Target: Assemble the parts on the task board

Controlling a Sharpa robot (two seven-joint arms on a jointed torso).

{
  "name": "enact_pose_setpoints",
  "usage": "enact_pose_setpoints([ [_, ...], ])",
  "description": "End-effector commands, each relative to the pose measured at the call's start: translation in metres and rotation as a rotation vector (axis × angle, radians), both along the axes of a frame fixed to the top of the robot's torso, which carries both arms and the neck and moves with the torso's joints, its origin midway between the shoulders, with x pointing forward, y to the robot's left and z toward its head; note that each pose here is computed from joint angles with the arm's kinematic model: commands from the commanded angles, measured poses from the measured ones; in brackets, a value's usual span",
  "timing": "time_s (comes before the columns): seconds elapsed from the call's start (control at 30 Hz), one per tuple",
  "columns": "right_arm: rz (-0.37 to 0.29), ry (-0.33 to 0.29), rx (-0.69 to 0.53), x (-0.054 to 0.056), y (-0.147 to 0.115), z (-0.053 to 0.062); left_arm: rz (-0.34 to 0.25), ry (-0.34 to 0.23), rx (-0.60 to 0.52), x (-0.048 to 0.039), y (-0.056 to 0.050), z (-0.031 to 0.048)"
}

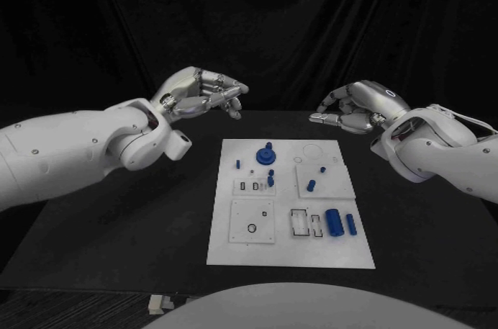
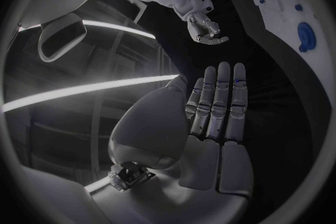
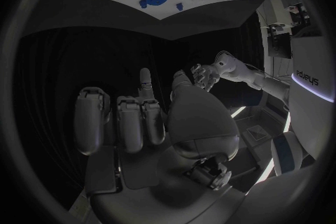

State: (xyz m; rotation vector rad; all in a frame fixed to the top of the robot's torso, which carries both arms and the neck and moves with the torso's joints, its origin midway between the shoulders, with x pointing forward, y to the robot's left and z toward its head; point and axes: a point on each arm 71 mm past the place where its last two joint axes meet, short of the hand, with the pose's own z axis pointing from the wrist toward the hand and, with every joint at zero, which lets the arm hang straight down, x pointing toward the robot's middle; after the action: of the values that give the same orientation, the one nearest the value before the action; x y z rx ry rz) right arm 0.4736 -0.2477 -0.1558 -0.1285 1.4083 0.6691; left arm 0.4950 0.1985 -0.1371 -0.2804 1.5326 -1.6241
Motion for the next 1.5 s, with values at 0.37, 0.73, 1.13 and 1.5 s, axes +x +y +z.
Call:
enact_pose_setpoints([
  [0.37, -0.014, 0.072, 0.05, 0.002, 0.003, -0.007, -0.25, 0.111, 1.125, 0.0164, -0.068, -0.012],
  [0.73, -0.01, 0.134, 0.029, 0.003, 0.008, -0.012, -0.223, 0.288, 1.419, 0.0204, -0.095, -0.0212],
  [1.13, 0.0, 0.162, 0.017, 0.004, 0.012, -0.015, -0.216, 0.394, 1.419, 0.0281, -0.126, -0.0241],
  [1.5, 0.0, 0.174, 0.014, 0.004, 0.015, -0.016, -0.166, 0.422, 1.418, 0.0405, -0.143, -0.0348],
])
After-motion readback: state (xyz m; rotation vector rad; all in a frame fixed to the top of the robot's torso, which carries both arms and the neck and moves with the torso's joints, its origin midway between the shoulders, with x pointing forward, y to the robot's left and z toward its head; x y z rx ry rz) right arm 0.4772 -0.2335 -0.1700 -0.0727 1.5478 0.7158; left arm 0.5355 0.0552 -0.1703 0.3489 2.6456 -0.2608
